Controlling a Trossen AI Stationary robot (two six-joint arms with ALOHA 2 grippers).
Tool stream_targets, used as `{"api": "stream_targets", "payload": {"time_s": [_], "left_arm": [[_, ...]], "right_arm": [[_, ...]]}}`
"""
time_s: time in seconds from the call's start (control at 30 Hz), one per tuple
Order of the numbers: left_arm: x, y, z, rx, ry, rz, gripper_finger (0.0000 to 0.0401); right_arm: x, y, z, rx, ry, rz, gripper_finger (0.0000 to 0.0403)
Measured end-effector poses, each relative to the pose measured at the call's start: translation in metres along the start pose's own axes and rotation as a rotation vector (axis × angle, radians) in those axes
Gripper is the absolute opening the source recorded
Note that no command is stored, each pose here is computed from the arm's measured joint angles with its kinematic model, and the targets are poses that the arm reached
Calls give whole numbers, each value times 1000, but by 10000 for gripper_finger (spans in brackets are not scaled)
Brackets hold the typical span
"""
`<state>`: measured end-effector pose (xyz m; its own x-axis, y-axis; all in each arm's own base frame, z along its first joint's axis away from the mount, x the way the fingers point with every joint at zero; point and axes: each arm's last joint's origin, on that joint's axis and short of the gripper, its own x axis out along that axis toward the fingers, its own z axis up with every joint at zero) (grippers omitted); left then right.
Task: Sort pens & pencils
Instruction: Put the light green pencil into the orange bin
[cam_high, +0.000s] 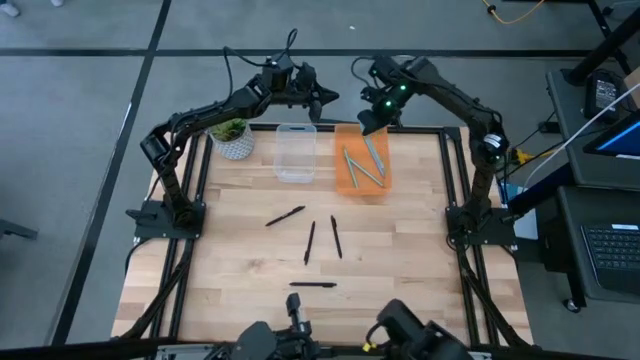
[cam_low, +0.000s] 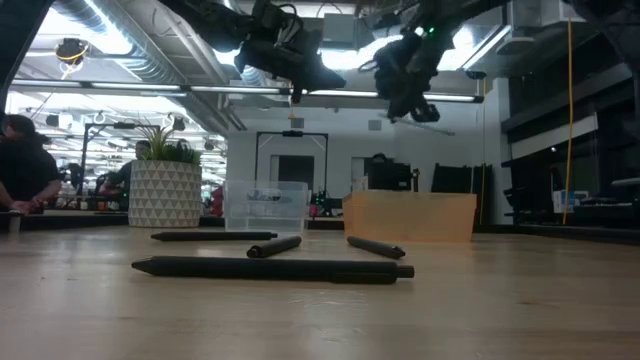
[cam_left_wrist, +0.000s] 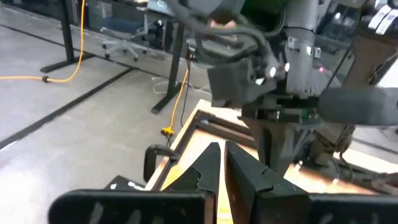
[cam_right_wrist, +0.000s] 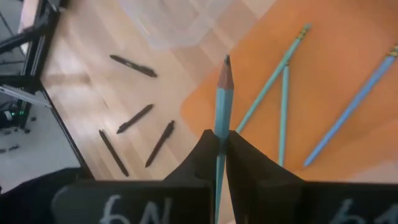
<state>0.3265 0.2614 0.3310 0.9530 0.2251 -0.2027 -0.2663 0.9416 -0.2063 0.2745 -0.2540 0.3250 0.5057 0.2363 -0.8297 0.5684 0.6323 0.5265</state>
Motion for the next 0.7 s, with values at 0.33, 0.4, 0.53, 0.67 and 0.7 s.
{"api": "stream_targets", "payload": {"time_s": [0.33,0.4,0.53,0.67,0.7], "left_arm": [[-3,7,-7,55,72,49,16],[-6,15,-7,50,70,79,16],[-21,28,1,43,51,138,16],[-42,35,14,47,14,182,16],[-48,35,19,56,-1,189,16]], "right_arm": [[30,-16,12,14,68,11,16],[31,-17,13,10,68,1,16],[32,-19,16,-15,41,-11,16],[31,-24,20,-14,18,-14,16],[31,-26,20,-11,21,-16,16]]}}
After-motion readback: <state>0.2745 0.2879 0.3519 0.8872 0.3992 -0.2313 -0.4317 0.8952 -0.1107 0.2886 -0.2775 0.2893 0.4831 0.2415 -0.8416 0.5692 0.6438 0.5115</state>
